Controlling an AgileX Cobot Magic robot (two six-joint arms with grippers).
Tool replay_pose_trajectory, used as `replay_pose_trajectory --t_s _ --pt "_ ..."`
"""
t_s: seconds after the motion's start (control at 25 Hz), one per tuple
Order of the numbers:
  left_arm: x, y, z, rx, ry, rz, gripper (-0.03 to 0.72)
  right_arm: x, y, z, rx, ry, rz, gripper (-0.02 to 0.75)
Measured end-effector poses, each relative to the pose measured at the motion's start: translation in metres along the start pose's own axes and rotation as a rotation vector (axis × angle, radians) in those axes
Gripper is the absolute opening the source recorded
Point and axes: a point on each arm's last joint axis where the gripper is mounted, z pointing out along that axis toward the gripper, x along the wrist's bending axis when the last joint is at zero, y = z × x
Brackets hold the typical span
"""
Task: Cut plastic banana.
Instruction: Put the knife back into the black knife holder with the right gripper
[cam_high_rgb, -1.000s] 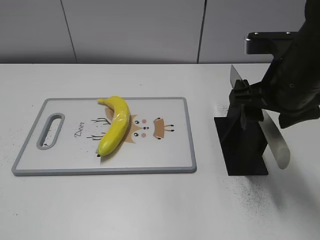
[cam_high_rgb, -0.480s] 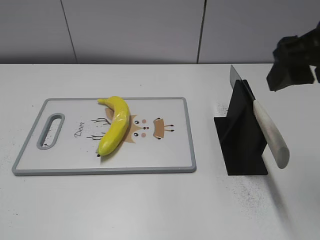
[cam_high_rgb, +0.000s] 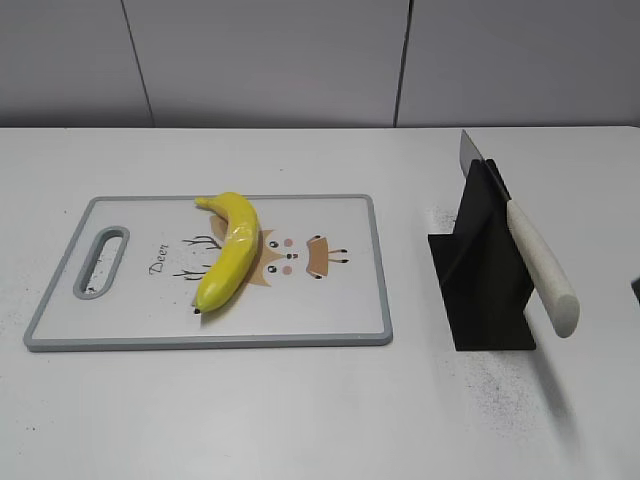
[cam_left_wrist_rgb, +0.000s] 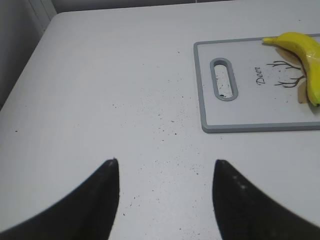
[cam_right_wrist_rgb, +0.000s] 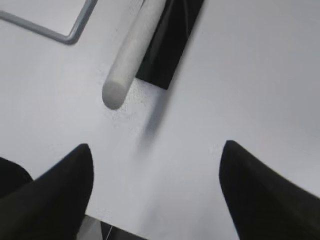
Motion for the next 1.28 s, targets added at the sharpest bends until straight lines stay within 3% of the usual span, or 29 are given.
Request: replay_pose_trajectory --t_s 0.2,0.44,0.6,1.28 --pt "0.0 0.0 0.0 0.0 0.0 0.0 0.554 -0.006 -0.047 -0.016 -0.059 0.0 -0.081 0.591" --pt "0.0 0.0 0.0 0.0 0.0 0.0 0.554 -0.012 -0.09 -0.041 -0.238 0.004 -0.083 0.591" --pt "0.0 0.0 0.0 0.0 0.0 0.0 0.554 -0.015 -0.107 -0.057 -0.349 0.005 -0.069 0.591" --pt "0.0 0.0 0.0 0.0 0.001 0.0 0.554 -0.019 -0.146 -0.076 -0.519 0.022 -0.039 0.591"
